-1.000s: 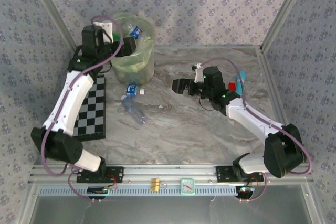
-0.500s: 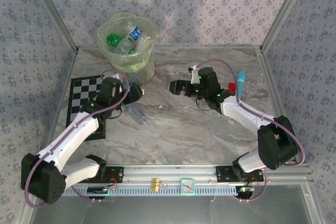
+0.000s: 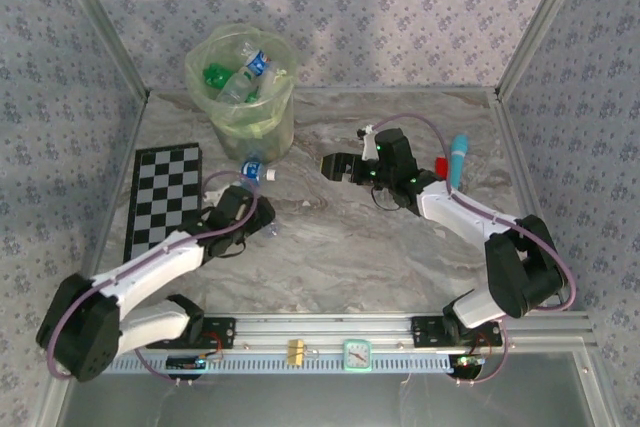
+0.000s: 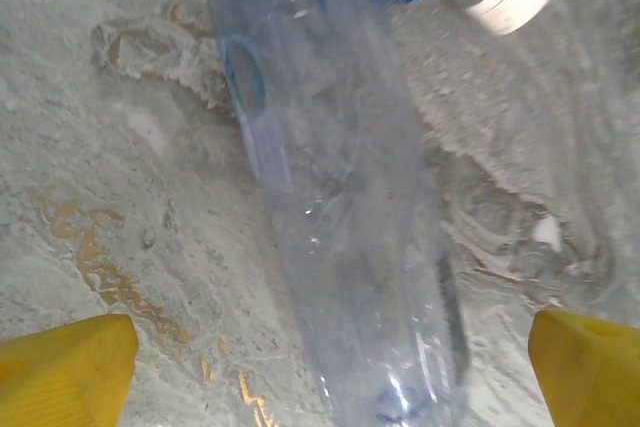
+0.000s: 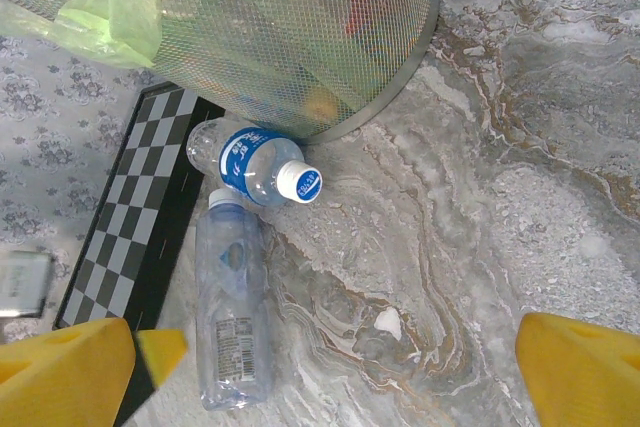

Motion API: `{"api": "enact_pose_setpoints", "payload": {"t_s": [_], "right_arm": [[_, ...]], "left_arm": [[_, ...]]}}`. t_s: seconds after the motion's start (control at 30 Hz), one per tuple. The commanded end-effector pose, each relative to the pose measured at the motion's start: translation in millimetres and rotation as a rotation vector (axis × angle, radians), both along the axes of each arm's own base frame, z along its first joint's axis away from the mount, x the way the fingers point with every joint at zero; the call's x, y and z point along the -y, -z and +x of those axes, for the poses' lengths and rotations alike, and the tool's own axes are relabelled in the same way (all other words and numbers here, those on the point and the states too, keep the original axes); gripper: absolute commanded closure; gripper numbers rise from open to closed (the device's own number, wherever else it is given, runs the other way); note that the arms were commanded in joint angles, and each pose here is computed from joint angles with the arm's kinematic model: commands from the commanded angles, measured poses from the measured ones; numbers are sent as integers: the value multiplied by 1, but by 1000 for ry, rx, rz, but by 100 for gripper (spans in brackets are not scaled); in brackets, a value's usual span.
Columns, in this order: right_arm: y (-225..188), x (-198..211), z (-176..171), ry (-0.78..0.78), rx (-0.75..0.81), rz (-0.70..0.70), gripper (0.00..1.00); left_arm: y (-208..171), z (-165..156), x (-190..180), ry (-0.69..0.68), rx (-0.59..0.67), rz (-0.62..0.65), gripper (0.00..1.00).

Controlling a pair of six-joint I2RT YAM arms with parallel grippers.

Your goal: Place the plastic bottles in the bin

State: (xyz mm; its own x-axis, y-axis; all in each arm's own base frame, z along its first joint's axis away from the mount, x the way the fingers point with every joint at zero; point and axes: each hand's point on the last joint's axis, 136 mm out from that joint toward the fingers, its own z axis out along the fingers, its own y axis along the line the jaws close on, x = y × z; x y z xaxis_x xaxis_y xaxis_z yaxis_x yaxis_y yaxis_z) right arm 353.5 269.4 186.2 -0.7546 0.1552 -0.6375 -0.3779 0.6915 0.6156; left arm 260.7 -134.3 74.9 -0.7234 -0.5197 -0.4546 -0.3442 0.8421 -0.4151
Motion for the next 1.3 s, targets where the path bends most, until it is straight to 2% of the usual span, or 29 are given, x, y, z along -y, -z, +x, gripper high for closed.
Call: {"api": "enact_pose_setpoints", "payload": {"t_s": [0.0,0.27,0.47,0.77,0.97,1.1,1.27], "right_arm": [[-16,-6,0,-12,24,31,0],[-13,6,-7,11,31,-2,0],[-12,11,-9,22,35,-16,0],[-11,13,-10,21,37,-18,0],[-11,8,-12,-7,44,-12,0],[-15,0,-15,-56,60,1,0],[-23,-18,-28,-177,94,28,0]], "left_arm": [[-1,12,20,23,-8,-22,0],[27,18,42,72,-90,50,0],[44,21,39,57,-123,97,4],[44,21,31,31,-116,129,37],[31,20,23,27,-74,147,51],[9,18,9,22,-6,185,59],[-42,19,-17,14,138,275,60]]}}
